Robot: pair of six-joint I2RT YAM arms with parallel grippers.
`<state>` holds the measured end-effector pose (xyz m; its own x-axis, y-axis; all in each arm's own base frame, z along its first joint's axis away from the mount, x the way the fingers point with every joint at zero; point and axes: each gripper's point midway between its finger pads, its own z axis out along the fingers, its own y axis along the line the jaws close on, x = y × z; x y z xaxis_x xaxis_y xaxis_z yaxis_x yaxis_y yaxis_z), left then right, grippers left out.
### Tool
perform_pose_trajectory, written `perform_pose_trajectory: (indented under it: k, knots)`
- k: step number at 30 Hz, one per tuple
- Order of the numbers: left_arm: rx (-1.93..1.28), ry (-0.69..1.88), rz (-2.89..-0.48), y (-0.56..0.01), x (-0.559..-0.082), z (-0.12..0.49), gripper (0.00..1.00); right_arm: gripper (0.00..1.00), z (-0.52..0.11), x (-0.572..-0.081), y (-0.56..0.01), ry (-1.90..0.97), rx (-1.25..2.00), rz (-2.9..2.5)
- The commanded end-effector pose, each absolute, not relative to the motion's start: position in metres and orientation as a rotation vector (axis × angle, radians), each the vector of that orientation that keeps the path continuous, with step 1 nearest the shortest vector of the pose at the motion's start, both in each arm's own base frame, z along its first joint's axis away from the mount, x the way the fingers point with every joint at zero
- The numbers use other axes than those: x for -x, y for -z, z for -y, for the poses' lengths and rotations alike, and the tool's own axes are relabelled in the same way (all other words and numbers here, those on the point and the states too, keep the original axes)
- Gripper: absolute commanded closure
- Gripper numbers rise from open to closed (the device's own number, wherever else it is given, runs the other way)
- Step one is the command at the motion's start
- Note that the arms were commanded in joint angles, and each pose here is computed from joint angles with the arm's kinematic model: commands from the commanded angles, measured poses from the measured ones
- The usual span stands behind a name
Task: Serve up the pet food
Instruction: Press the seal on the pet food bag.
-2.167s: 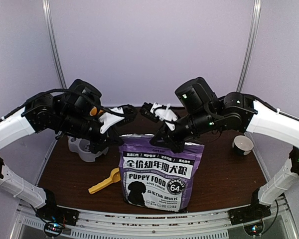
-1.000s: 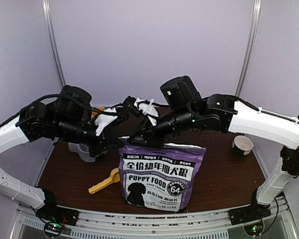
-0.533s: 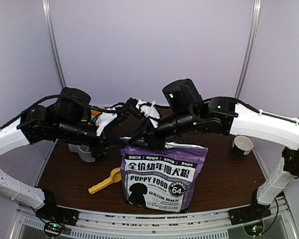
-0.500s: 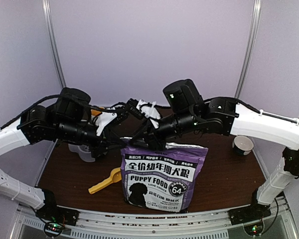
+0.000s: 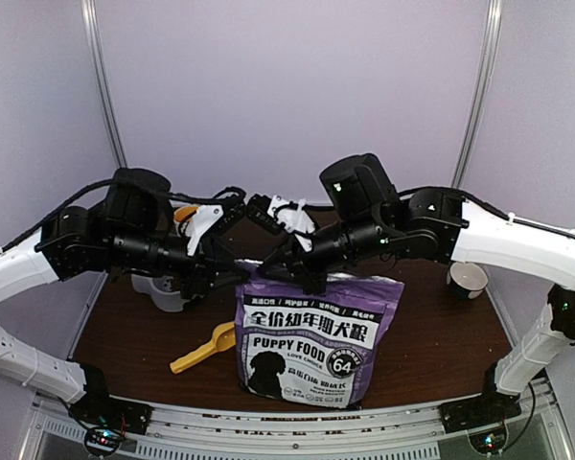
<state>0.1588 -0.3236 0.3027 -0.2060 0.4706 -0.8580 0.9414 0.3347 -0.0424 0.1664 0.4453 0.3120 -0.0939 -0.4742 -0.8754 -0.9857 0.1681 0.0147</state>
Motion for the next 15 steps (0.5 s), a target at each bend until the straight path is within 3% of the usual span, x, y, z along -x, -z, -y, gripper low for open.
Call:
perform_pose_trajectory:
  k: [1,3,10,13,15]
  knots:
    - [-1.117,0.828,-1.600,-0.355,-0.169,0.329,0.63,1.00,-0.433,-0.157,-0.311,-0.865,1.427,-1.704]
    - [-1.110,0.843,-1.604,-0.350,-0.171,0.329,0.57,1.00,-0.432,-0.154,-0.314,-0.890,1.427,-1.697]
    - [-1.183,0.918,-1.626,-0.331,-0.165,0.345,0.59,0.98,-0.431,-0.152,-0.319,-0.929,1.405,-1.698]
    - [-1.194,0.926,-1.632,-0.327,-0.166,0.350,0.59,0.67,-0.426,-0.152,-0.321,-0.927,1.401,-1.706]
    - [-1.192,0.927,-1.628,-0.328,-0.167,0.351,0.58,0.59,-0.418,-0.153,-0.319,-0.899,1.404,-1.721]
